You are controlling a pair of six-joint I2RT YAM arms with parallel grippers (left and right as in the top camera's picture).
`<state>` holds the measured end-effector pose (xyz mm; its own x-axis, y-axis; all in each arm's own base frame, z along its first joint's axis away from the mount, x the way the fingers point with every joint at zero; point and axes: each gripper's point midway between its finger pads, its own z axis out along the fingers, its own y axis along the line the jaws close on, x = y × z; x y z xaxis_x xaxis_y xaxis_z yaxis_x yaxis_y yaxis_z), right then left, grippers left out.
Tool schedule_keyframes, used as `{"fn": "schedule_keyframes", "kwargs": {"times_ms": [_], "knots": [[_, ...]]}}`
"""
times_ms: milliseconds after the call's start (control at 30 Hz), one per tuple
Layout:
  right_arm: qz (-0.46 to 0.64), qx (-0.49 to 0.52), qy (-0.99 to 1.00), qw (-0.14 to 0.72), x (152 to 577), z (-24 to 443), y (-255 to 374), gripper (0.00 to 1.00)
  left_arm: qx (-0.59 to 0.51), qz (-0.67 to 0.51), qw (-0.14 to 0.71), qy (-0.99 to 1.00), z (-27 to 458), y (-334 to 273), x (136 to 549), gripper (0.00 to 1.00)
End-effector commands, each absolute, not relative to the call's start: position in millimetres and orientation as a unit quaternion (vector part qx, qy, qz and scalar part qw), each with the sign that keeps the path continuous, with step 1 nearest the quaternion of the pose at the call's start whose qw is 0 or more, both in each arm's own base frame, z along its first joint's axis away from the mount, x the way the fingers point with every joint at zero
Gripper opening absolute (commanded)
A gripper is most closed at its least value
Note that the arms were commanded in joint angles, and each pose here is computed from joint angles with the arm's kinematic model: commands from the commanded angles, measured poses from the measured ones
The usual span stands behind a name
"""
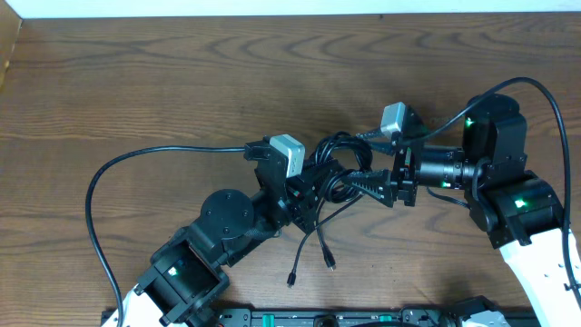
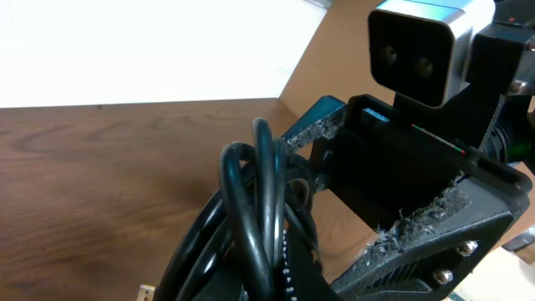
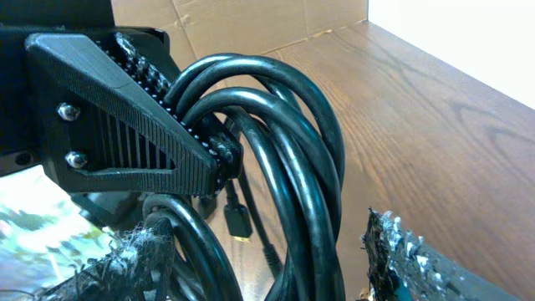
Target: Untangle cables
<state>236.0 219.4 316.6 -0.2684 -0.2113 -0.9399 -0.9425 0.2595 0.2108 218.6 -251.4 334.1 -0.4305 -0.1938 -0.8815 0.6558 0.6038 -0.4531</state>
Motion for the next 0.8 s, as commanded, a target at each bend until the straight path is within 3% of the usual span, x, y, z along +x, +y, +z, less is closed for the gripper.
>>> {"fn": "schedule_keyframes", "kwargs": {"times_ms": [0,500,567,633,767], "knots": [[0.401,-0.448,0.66,0.45,241.1,319.2,215.3,0.68,0.152,-0.439,0.513,0.722,351.2,-251.7,213.1,0.08],[0.349,-0.463,0.636,0.51,260.6,333.3,213.4,0.65,0.2,-0.477,0.475,0.712,349.5,-265.3,192.2,0.08],[0.34,-0.458,0.642,0.512,264.0,331.8,211.8,0.63,0.2,-0.478,0.475,0.712,349.7,-265.4,192.1,0.07],[0.336,-0.456,0.645,0.513,265.5,331.1,211.0,0.54,0.2,-0.478,0.475,0.711,349.9,-265.4,192.2,0.08],[0.336,-0.457,0.645,0.512,265.4,330.9,211.0,0.53,0.2,-0.478,0.477,0.71,351.1,-265.4,192.3,0.07]]}}
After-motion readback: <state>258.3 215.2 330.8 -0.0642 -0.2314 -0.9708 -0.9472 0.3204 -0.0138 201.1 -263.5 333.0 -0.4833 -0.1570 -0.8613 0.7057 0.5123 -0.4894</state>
